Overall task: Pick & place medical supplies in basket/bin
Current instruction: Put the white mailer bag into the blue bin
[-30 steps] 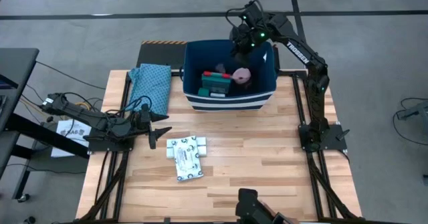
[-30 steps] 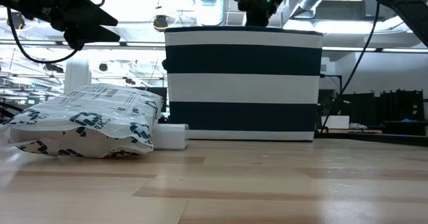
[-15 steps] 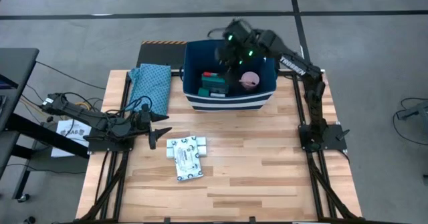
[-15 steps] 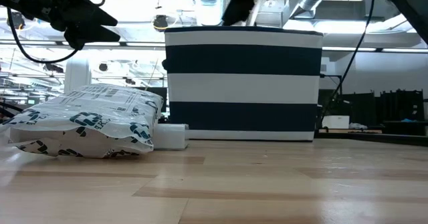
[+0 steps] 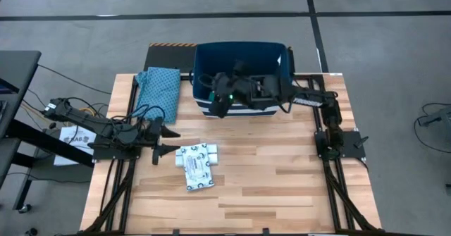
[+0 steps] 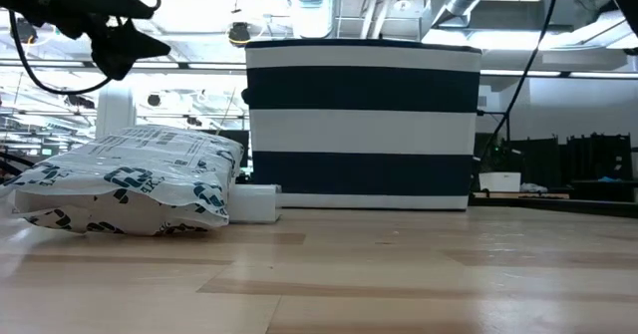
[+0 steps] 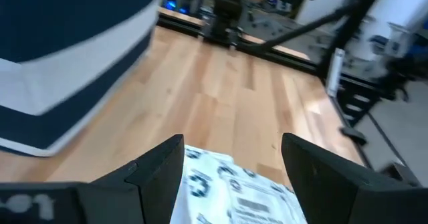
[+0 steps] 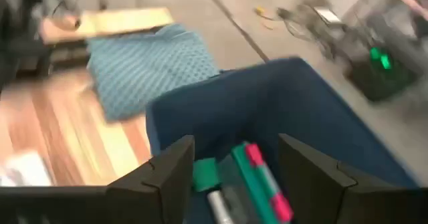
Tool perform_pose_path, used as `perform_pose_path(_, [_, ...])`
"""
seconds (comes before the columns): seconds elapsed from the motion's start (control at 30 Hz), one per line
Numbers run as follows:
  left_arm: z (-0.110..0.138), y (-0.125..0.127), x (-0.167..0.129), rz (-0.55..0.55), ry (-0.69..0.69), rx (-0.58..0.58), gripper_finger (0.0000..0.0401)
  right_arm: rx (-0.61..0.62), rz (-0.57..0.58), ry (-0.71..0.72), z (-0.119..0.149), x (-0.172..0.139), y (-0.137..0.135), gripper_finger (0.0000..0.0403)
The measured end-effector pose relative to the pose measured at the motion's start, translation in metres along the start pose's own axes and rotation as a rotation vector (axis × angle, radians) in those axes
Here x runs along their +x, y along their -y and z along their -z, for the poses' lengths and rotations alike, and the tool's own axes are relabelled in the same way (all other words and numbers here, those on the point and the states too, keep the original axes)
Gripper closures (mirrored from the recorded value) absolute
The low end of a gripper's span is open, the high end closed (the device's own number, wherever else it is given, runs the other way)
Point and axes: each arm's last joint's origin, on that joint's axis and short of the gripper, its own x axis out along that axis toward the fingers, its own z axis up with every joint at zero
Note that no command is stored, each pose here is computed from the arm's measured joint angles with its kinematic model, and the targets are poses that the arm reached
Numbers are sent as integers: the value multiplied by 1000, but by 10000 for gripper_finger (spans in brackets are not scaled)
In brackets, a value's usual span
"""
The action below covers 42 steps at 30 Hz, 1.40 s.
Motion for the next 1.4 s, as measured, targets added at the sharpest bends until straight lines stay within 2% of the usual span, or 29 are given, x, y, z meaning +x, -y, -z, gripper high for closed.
perform_pose_path(0.1, [2,1,0,35,-32,4,160,173,-2,-32,6,-10,-12,211])
perform_pose_path(0.27, [6,0,0,52,-86,24,160,383,-107,-161,23,-20,-43,215])
perform_pose_path(0.53, [7,2,0,122,-118,21,160,490,-74,-313,76,-18,-115,225])
perform_pose_path(0.77, [8,1,0,84,-121,-64,160,617,-49,-337,118,-16,-159,244])
perform_pose_path(0.93, [11,0,4,41,-143,-200,160,646,-68,-312,134,-6,-174,243])
perform_pose_path(1.13, [15,1,10,17,-179,-219,160,702,-81,-153,126,-1,-181,244])
perform_pose_path(1.2, [17,1,11,8,-192,-241,160,687,-111,-132,123,2,-184,246])
perform_pose_path(1.4, [20,3,14,13,-243,-465,160,681,-245,-205,114,14,-180,241])
